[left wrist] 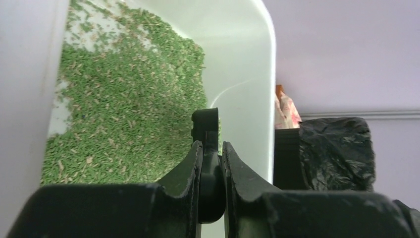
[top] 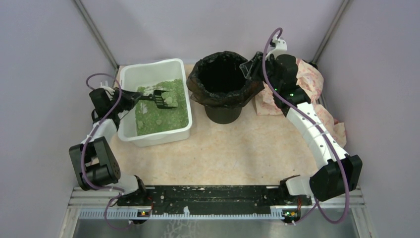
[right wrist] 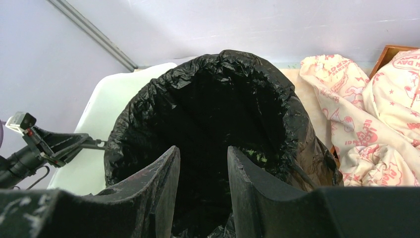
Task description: Clean the litter box
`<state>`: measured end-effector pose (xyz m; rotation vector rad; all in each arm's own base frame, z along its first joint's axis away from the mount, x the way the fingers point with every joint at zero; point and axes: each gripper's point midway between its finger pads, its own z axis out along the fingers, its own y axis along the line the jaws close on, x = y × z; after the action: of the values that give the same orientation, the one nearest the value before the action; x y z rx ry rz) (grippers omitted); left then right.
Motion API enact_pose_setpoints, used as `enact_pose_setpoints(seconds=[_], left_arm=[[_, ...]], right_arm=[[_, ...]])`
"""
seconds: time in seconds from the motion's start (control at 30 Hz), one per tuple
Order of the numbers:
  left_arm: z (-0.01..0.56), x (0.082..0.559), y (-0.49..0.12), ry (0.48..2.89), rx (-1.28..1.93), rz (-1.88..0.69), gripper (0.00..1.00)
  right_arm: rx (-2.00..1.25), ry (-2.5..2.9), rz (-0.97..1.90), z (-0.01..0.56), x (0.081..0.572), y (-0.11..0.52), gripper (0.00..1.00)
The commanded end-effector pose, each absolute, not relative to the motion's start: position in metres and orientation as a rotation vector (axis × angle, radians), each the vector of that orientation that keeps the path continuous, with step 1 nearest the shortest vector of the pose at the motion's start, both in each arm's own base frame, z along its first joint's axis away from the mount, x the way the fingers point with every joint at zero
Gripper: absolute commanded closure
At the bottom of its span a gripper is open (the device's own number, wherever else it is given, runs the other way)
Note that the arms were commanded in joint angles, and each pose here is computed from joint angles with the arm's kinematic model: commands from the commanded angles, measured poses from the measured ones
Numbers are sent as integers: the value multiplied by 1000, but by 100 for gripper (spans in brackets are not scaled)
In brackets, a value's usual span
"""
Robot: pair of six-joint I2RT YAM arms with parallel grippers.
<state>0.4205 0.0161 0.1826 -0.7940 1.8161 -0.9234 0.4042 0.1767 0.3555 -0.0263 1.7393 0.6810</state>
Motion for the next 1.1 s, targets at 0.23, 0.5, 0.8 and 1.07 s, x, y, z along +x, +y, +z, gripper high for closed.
enact_pose_setpoints(seconds=[0.23, 0.5, 0.8, 1.07], left_arm=[[226, 428, 28, 1564, -737, -1139, 100], [229, 417, 71, 1442, -854, -1152, 100], [242, 402, 90, 1380, -825, -1251, 100], [221, 391, 44, 1467, -864, -1289, 100]], right_arm=[[0, 1691, 687, 368, 405, 171, 59], [6, 1692, 679, 368, 400, 168, 59], [-8, 1691, 691, 369, 398, 170, 59], [-7, 1695, 735, 364, 403, 178, 59]])
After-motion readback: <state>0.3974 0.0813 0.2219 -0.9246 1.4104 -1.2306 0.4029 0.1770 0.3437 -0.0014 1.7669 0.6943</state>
